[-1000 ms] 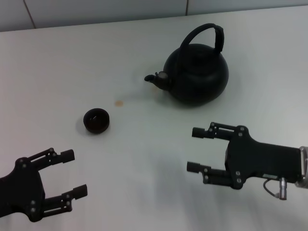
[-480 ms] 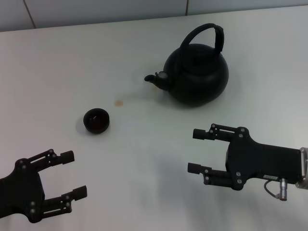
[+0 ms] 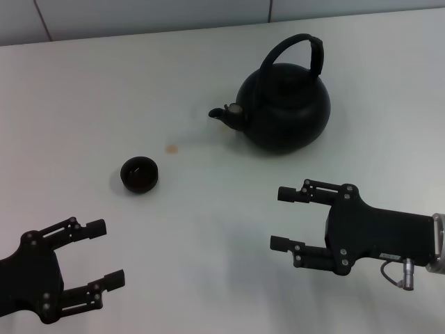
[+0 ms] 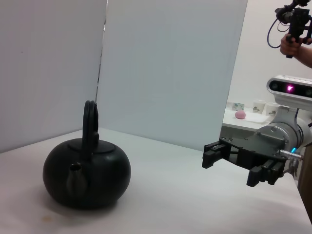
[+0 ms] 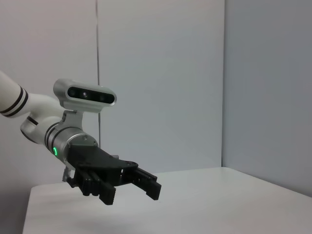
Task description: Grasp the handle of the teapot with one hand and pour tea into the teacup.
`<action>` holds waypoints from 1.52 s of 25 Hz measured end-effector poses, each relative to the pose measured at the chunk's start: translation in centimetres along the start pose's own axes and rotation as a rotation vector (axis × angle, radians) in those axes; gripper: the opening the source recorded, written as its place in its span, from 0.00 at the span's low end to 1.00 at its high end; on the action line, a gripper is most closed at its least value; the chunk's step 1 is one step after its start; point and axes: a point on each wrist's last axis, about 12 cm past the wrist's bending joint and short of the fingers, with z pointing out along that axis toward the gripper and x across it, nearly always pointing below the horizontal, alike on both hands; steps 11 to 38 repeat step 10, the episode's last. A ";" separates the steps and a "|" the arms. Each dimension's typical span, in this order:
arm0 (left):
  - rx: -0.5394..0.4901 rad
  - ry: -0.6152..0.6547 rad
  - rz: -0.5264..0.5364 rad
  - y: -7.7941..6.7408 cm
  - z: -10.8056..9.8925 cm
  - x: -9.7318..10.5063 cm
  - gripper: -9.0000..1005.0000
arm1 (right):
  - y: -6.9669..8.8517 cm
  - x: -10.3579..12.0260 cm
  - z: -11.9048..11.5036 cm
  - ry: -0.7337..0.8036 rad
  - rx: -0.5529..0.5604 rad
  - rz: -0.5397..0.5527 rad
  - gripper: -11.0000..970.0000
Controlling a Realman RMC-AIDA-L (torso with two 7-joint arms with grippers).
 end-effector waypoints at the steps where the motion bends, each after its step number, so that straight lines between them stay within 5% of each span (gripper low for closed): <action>1: 0.000 0.000 0.000 0.0 0.0 0.0 0.80 | 0.0 0.0 0.0 0.000 0.000 0.000 0.71; 38: -0.010 -0.005 0.007 0.2 -0.1 -0.1 0.80 | -0.1 -0.1 0.1 -0.001 -0.002 -0.002 0.71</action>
